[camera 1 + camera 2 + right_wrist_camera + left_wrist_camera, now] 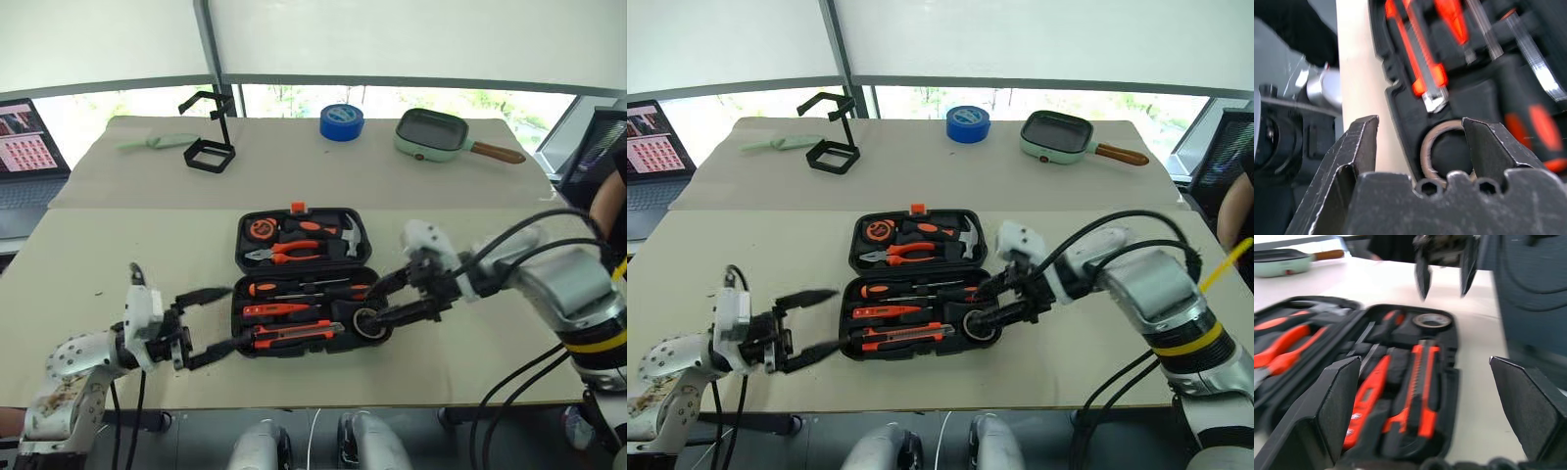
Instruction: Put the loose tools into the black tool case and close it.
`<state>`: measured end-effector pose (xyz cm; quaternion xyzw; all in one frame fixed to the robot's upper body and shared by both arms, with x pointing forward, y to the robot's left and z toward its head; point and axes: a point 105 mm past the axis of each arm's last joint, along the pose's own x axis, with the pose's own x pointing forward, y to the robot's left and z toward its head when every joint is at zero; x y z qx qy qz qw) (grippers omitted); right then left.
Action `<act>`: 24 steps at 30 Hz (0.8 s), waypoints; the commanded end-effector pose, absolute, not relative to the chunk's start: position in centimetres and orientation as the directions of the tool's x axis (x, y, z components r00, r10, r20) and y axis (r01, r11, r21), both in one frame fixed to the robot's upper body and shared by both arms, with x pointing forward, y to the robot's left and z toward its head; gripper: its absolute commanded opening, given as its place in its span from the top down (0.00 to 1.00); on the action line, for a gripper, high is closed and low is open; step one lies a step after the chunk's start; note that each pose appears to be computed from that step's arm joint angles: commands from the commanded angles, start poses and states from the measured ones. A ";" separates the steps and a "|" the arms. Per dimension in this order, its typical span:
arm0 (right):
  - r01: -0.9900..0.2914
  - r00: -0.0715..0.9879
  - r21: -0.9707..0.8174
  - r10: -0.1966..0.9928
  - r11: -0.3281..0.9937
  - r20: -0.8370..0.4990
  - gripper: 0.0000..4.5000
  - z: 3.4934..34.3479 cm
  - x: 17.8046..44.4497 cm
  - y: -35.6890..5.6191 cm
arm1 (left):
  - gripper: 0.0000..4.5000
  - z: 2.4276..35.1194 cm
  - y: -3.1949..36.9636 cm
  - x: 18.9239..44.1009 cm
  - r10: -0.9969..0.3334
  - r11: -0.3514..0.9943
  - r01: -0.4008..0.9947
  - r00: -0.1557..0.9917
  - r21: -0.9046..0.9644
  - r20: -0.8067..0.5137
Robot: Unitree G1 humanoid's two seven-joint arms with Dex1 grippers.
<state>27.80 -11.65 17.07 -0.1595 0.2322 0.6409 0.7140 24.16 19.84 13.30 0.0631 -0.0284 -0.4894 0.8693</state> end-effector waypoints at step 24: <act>-0.860 0.463 -0.396 0.819 0.322 -0.338 1.00 10.7 36.2 -11.5 | 0.99 8.9 19.3 31.8 -0.671 0.734 0.678 0.710 -0.050 -0.213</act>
